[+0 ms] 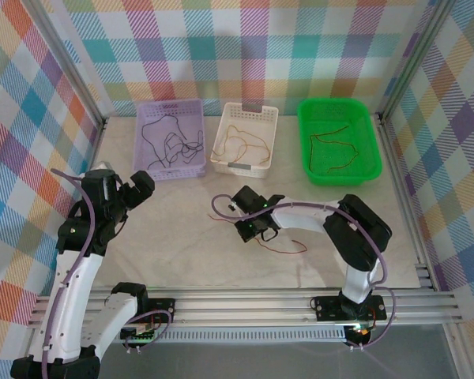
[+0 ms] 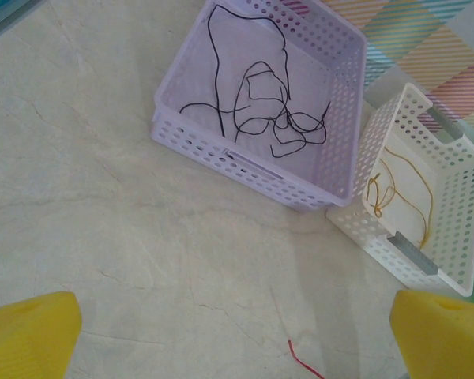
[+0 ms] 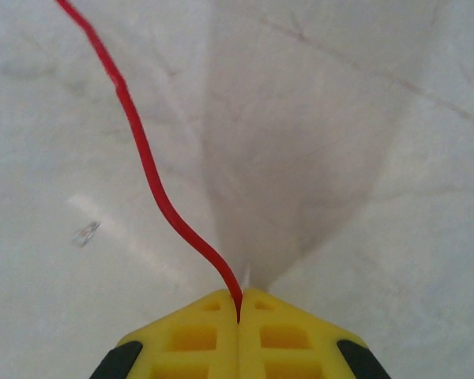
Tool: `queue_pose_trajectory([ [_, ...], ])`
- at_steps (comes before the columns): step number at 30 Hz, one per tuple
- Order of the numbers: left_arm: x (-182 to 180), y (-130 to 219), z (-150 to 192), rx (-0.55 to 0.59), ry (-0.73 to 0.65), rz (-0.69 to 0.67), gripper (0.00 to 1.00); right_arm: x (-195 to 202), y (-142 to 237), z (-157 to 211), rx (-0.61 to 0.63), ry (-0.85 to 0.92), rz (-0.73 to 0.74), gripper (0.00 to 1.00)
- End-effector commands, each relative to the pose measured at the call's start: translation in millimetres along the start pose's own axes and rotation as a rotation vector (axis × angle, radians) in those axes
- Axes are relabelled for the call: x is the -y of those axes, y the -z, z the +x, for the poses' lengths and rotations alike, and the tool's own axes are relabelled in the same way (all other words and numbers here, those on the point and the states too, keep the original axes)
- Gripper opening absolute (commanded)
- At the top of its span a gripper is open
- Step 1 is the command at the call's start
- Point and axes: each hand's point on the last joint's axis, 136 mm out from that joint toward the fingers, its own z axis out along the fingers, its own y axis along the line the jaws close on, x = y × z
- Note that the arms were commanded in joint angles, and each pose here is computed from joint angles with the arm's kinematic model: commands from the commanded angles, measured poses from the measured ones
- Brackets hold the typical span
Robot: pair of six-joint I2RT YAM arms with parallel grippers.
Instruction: Untangle the cables
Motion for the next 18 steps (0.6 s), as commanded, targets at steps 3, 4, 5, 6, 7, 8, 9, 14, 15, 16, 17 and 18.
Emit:
queue_pose_trajectory([
  [3,-3.1,-0.3,0.6,0.012,-0.013,-0.018,1.00,-15.0,52.7,-16.2,0.102,-0.010,-0.047,0.00],
  [4,-3.9,-0.3,0.2,0.016,-0.009,-0.023,1.00,-15.5,60.4,-18.0,0.116,-0.010,-0.048,0.00],
  [5,-5.1,-1.0,1.3,0.014,-0.005,-0.030,1.00,-16.2,71.6,-21.4,0.140,-0.010,-0.050,0.00],
  [6,-6.2,-1.2,2.6,0.010,-0.001,-0.034,1.00,-17.1,82.3,-24.2,0.163,-0.010,-0.052,0.00],
  [7,-7.1,-2.0,4.8,0.003,0.002,-0.037,1.00,-17.3,91.9,-26.1,0.183,-0.010,-0.054,0.00],
  [8,-8.8,-2.6,8.1,-0.006,0.009,-0.042,1.00,-16.4,103.7,-28.3,0.207,-0.012,-0.051,0.00],
  [9,-10.8,-2.5,11.1,-0.016,0.013,-0.047,1.00,-15.5,115.4,-29.9,0.231,-0.014,-0.048,0.00],
  [14,-23.0,-3.5,25.8,-0.041,0.008,-0.071,1.00,-9.3,175.8,-36.2,0.352,-0.020,-0.024,0.00],
  [15,-25.9,-2.9,27.2,-0.039,0.001,-0.079,1.00,-7.4,186.3,-37.0,0.372,-0.021,-0.015,0.00],
  [16,-28.3,-1.9,28.4,-0.038,-0.004,-0.085,1.00,-5.6,197.2,-37.9,0.392,-0.022,-0.006,0.00],
  [17,-30.0,-1.5,29.8,-0.038,-0.006,-0.089,1.00,-2.7,207.6,-38.7,0.406,-0.022,0.011,0.00],
  [18,-30.9,-1.0,31.0,-0.037,-0.008,-0.088,1.00,-0.5,216.4,-40.0,0.419,-0.023,0.024,0.00],
])
